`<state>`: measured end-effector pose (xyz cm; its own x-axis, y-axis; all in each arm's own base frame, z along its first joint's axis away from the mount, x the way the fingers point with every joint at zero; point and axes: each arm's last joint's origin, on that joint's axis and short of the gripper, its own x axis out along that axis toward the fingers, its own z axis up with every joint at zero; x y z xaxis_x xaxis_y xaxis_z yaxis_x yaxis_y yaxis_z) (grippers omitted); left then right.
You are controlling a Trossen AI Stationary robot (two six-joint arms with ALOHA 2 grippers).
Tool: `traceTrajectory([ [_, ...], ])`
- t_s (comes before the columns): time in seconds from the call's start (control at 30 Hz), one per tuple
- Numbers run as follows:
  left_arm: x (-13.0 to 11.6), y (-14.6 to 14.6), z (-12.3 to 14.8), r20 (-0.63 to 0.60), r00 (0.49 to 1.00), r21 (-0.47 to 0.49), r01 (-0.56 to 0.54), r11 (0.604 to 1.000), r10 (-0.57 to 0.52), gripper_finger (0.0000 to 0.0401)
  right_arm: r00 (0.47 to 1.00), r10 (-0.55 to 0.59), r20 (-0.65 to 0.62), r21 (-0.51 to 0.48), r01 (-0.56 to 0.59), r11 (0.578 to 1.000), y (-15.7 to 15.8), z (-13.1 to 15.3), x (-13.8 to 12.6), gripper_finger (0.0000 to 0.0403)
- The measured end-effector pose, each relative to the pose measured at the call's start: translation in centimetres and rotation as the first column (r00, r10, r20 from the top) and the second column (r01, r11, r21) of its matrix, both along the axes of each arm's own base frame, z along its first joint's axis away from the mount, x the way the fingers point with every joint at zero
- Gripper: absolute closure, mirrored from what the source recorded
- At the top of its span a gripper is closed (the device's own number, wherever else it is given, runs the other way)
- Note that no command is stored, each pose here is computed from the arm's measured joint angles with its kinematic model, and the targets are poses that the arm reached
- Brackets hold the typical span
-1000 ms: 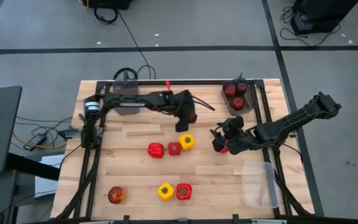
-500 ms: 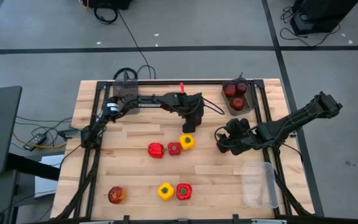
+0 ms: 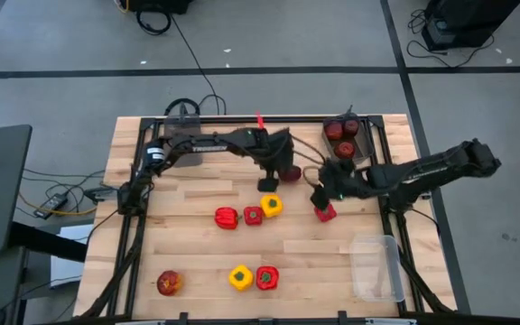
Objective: Sort produce into baskets
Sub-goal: Put the right apple into the right dark gray bin
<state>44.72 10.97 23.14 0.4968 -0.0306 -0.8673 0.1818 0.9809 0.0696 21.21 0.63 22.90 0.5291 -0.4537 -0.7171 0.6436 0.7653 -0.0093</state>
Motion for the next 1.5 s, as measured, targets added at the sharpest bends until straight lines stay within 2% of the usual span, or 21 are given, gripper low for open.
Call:
traceTrajectory([
  [0.13,-1.0,1.8,1.9,0.088,0.995,-0.102,0.054,0.993,-0.045,0.0031,0.995,0.092,0.031,-0.032,-0.091,0.995,-2.9,1.8,1.1,0.0104],
  [0.3,-3.6,3.4,2.3,0.077,0.997,-0.149,0.017,0.989,-0.006,0.0031,0.976,0.218,0.022,-0.079,-0.216,0.973,-5.4,3.0,1.4,0.0079],
  [0.4,-5.4,3.8,2.6,0.074,0.997,-0.129,-0.020,0.991,0.029,0.0031,0.956,0.293,0.009,-0.081,-0.291,0.953,-6.1,2.6,2.1,0.0072],
  [0.67,-11.2,2.6,4.4,0.127,0.980,-0.021,-0.151,0.988,0.152,0.0040,0.898,0.391,-0.201,-0.109,-0.417,0.902,-6.9,-0.7,5.6,0.0074],
  [0.77,-13.5,1.7,4.6,0.169,0.966,0.009,-0.198,0.980,0.194,0.0043,0.838,0.465,-0.285,-0.102,-0.509,0.855,-6.9,-1.0,7.4,0.0073],
  [0.87,-15.6,0.9,4.4,0.226,0.949,0.005,-0.228,0.974,0.221,0.0045,0.709,0.575,-0.409,-0.074,-0.653,0.753,-6.5,-1.5,9.0,0.0065],
  [0.97,-17.3,0.0,4.2,0.291,0.927,-0.005,-0.245,0.969,0.236,0.0046,0.618,0.601,-0.507,-0.067,-0.723,0.687,-6.4,-1.1,10.8,0.0049],
  [1.17,-18.9,-0.7,3.0,0.327,0.898,-0.019,-0.306,0.952,0.295,0.0046,0.539,0.608,-0.583,0.057,-0.719,0.693,-7.5,-1.1,13.8,0.0008],
  [1.3,-19.1,-0.8,2.3,0.306,0.901,-0.012,-0.318,0.948,0.306,0.0046,0.478,0.649,-0.591,0.182,-0.705,0.685,-8.3,-2.1,15.4,0.0006],
  [1.5,-19.2,-0.9,1.8,0.292,0.905,-0.008,-0.320,0.947,0.308,0.0046,0.414,0.663,-0.624,0.244,-0.702,0.669,-8.8,-2.9,16.8,0.0004],
])
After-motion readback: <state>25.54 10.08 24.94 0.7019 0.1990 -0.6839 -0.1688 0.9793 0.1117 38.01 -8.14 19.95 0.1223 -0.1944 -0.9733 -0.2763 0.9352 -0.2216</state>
